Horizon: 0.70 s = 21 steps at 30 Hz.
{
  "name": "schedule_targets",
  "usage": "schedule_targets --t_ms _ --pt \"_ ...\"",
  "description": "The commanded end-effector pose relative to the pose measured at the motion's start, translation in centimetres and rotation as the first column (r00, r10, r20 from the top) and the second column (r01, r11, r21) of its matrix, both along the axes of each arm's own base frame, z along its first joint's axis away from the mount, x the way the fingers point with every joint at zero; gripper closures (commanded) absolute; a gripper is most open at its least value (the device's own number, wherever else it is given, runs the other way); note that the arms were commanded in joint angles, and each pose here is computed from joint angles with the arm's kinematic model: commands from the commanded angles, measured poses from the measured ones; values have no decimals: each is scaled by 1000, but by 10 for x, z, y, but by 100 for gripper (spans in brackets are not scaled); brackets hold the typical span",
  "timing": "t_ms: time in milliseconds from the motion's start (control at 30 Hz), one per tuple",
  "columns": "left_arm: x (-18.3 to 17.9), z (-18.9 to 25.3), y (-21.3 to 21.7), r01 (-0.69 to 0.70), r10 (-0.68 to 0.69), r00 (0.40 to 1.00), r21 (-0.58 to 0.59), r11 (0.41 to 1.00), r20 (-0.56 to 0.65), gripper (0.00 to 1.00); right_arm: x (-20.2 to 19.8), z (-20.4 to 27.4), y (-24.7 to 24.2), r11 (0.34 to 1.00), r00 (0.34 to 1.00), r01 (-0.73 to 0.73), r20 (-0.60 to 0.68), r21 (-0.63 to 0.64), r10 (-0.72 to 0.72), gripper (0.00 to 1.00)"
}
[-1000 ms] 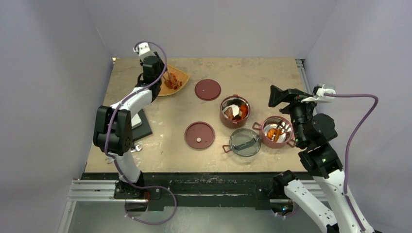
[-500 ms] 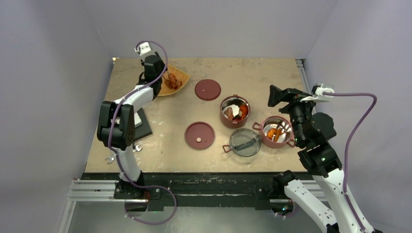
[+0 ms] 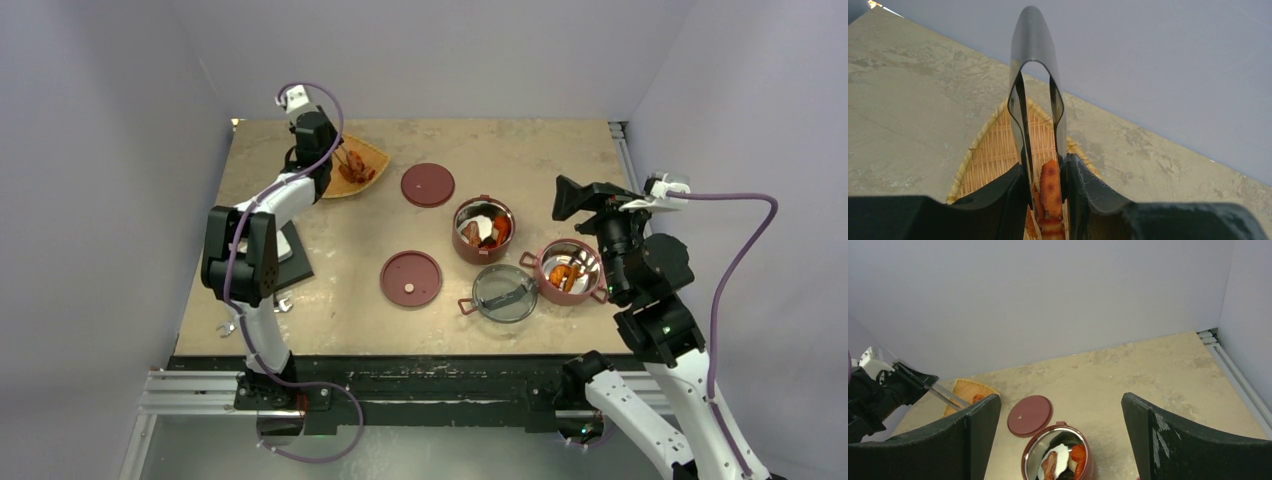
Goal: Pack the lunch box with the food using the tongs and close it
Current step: Pick up the fake food from the plate.
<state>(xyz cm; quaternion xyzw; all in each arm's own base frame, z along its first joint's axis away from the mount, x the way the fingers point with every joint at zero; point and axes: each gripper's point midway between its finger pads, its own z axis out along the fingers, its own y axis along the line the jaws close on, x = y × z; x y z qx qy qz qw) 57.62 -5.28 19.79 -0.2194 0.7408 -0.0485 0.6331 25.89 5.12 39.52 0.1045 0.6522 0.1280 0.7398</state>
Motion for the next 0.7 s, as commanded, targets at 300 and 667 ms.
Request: schedule_targets --t_ms 300,667 --pt "-27 69 11 -15 20 987 -36 999 158 80 -3 10 -2 999 999 -1 35 32 0 6" --pt "-46 99 5 43 -26 974 -74 996 225 81 -2 10 -1 999 999 -3 35 36 2 6"
